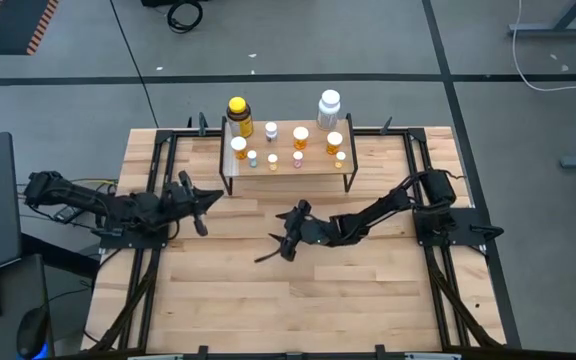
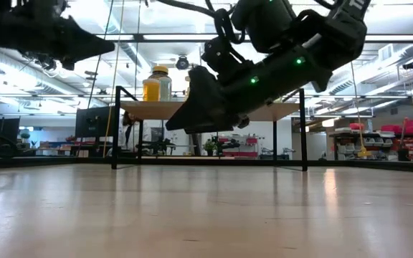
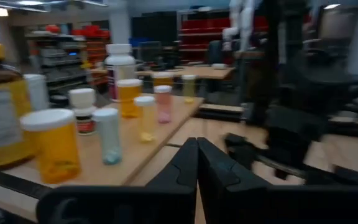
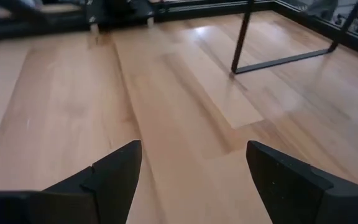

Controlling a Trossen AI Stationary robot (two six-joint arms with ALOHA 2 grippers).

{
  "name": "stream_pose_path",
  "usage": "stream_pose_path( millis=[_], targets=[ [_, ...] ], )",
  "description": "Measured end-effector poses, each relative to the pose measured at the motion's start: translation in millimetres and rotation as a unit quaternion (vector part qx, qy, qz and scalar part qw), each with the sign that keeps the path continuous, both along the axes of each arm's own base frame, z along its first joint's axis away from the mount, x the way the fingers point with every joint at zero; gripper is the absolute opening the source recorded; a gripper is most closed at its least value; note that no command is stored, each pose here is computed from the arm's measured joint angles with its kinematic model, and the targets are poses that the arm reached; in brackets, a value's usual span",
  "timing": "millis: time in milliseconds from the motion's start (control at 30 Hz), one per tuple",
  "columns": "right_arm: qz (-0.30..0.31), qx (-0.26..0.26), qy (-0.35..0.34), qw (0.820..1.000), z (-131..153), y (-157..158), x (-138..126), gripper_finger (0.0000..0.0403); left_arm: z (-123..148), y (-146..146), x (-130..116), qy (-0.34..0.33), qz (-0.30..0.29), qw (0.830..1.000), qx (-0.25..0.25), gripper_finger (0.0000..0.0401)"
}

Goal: Pick and place medicine bottles onto shelf by color
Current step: Return to Home Position

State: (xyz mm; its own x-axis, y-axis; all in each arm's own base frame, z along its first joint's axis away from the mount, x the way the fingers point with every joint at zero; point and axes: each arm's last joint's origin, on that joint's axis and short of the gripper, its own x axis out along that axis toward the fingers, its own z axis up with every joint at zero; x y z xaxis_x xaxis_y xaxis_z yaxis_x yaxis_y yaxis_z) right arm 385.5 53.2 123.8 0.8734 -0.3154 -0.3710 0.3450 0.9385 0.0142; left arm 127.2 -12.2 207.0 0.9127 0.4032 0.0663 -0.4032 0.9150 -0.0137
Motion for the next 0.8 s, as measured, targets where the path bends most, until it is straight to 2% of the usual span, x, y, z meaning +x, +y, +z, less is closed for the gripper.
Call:
stream_pose_path(
  millis=[167,433,800],
  targets=[
    [-0.03,0.038,-0.016,0.999,0,-11,2,0.0297,-12,1,-7,-0.01,-0.017,1.0,0.0,0.0004],
    [-0.025,0.025,0.011,0.999,-4,-13,0,0.0297,-21,3,-11,-0.053,-0.007,0.999,-0.009,0.0006],
    [-0.026,0.013,0.016,0.999,-4,-17,0,0.0297,-26,11,-10,-0.028,0.029,0.999,-0.005,0.0011]
  ],
)
